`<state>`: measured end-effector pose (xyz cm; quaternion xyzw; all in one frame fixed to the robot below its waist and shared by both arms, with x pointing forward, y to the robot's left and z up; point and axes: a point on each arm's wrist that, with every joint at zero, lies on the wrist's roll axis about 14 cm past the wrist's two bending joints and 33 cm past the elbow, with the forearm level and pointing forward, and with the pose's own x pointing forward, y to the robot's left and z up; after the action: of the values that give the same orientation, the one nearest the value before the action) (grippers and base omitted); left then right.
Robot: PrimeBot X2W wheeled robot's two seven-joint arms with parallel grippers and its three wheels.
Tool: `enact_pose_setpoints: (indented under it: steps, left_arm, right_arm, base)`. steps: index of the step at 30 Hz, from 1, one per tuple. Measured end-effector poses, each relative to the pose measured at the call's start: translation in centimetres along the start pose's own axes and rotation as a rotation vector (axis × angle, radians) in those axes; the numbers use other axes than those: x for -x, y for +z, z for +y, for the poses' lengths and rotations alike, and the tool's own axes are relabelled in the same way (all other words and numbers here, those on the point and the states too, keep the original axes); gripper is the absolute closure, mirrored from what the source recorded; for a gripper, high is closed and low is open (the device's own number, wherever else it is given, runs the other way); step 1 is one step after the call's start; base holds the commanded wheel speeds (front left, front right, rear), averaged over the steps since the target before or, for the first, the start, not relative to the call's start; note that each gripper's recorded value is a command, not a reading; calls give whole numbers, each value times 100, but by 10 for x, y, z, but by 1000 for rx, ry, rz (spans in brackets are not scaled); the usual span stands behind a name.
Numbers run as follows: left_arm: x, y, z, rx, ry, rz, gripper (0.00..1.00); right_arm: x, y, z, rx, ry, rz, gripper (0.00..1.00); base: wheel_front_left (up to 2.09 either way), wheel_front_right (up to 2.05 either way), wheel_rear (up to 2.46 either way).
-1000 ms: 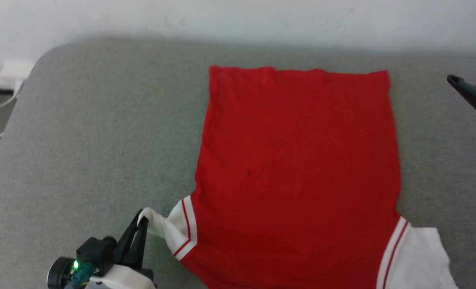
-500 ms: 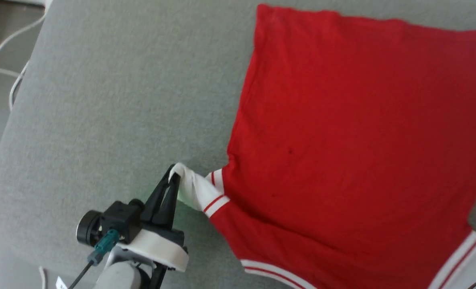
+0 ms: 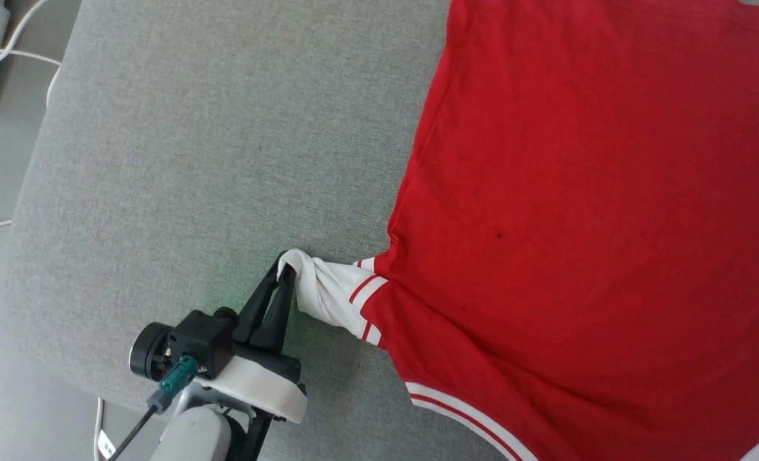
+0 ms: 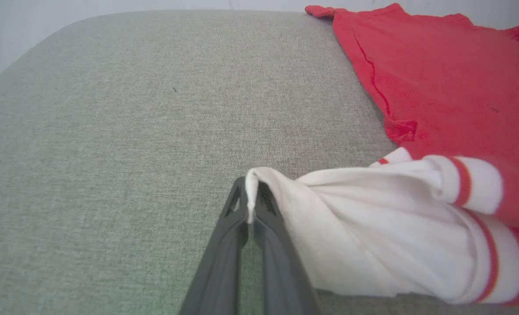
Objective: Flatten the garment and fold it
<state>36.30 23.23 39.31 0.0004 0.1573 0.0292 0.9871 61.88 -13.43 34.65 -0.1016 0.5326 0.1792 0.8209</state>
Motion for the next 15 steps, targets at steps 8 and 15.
enact_pose_setpoints:
  steps: [8,15]
  left_arm:
    - [6,9,6,-9,15,-31,100]
    - [31,8,11,-1,28,-42,100]
  right_arm:
    - [20,2,10,2,9,-63,100]
    - [74,17,20,12,29,-212,100]
  base:
    - [0,0,0]
    - [0,0,0]
